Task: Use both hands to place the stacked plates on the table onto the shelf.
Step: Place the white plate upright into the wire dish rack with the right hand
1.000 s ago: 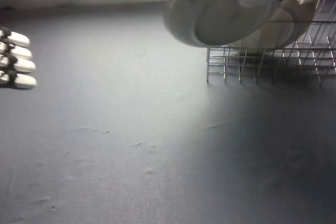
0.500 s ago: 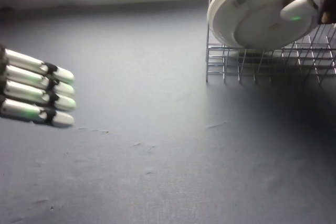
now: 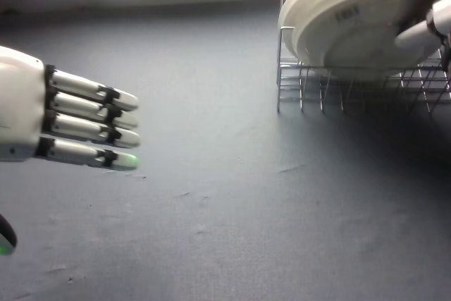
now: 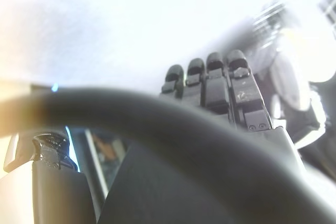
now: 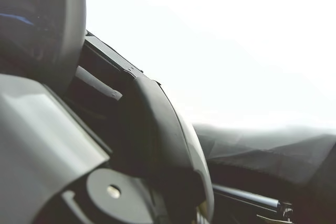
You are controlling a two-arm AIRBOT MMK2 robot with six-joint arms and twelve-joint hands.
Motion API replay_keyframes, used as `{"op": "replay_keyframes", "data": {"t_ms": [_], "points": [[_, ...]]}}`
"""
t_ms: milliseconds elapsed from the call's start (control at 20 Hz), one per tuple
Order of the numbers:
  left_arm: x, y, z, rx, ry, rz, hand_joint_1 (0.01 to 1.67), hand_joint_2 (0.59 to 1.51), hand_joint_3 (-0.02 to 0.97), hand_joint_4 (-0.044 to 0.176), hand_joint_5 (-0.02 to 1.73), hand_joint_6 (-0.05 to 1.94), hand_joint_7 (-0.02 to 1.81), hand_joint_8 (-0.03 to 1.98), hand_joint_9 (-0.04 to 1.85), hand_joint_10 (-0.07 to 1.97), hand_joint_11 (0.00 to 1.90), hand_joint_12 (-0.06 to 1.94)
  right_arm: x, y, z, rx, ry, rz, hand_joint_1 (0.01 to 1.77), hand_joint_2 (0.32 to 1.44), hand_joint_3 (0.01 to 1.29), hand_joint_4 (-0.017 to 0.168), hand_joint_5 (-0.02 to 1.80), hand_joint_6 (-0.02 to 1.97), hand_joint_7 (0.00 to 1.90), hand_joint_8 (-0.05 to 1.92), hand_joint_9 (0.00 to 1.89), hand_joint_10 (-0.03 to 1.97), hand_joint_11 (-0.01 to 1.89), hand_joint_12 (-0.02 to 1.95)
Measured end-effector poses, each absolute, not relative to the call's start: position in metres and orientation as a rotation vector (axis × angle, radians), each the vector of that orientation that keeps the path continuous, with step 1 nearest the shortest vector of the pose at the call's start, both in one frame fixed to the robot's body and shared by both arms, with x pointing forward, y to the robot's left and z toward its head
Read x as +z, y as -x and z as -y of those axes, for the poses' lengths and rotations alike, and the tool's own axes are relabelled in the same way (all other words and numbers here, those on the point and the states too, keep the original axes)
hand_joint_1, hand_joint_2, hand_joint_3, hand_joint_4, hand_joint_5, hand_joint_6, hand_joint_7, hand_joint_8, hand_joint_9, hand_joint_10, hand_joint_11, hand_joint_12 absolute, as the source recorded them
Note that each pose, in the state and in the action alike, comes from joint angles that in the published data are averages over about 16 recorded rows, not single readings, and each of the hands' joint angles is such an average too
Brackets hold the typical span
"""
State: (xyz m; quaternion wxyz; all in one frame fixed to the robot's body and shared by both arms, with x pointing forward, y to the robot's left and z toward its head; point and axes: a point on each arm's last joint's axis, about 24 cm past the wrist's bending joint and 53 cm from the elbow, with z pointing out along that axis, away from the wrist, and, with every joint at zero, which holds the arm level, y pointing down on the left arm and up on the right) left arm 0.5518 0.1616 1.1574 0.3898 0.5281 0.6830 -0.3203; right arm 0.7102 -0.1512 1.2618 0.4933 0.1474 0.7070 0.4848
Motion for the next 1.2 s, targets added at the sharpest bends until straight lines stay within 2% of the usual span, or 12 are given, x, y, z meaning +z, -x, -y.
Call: {"op": "replay_keyframes", "data": {"t_ms": [200,350,600,1000,1100,1200], "points": [[1.153,-0.547,-0.153,-0.816,-1.353,-1.732,0.02,1.031,0.011,0.002,0.01,0.02,0.02,-0.01,0.02,0.01,0.01,0.01,1.254,-0.708,0.154,1.143,-0.314,-1.724,1.37,0.94,0.01,-0.005,0.99,0.82,1.16,0.62,1.12,0.81,0.96,0.88],[1.149,-0.541,-0.147,-0.843,-1.352,-1.745,0.02,1.035,0.010,0.003,0.02,0.02,0.02,-0.01,0.02,0.01,0.01,0.01,1.250,-0.707,0.155,1.122,-0.281,-1.726,1.35,0.96,0.01,-0.005,0.96,0.80,1.11,0.57,1.08,0.71,0.89,0.89],[1.142,-0.532,-0.144,-0.891,-1.345,-1.785,0.02,1.043,0.010,0.002,0.02,0.02,0.01,-0.01,0.02,0.01,0.01,0.01,1.253,-0.705,0.155,1.108,-0.236,-1.713,1.31,0.98,0.01,-0.004,0.91,0.56,1.02,0.38,0.99,0.48,0.72,0.93],[1.136,-0.523,-0.137,-0.969,-1.314,-1.842,0.02,1.046,0.010,0.002,0.02,0.02,0.01,-0.01,0.02,0.01,0.01,0.01,1.282,-0.698,0.143,1.133,-0.129,-1.627,1.23,1.02,0.01,-0.003,0.81,0.15,0.87,0.07,0.84,0.09,0.41,1.04],[1.136,-0.520,-0.135,-0.988,-1.309,-1.850,0.02,1.047,0.010,0.002,0.02,0.02,0.02,-0.01,0.02,0.01,0.01,0.01,1.291,-0.694,0.136,1.136,-0.068,-1.596,1.22,1.02,0.01,-0.002,0.81,0.05,0.85,0.01,0.83,0.05,0.37,1.06],[1.136,-0.518,-0.132,-1.002,-1.309,-1.854,0.02,1.047,0.010,0.002,0.02,0.02,0.02,-0.01,0.02,0.01,0.01,0.01,1.300,-0.687,0.127,1.135,0.016,-1.560,1.21,1.02,0.01,-0.002,0.81,0.03,0.84,0.02,0.82,0.04,0.35,1.07]]}}
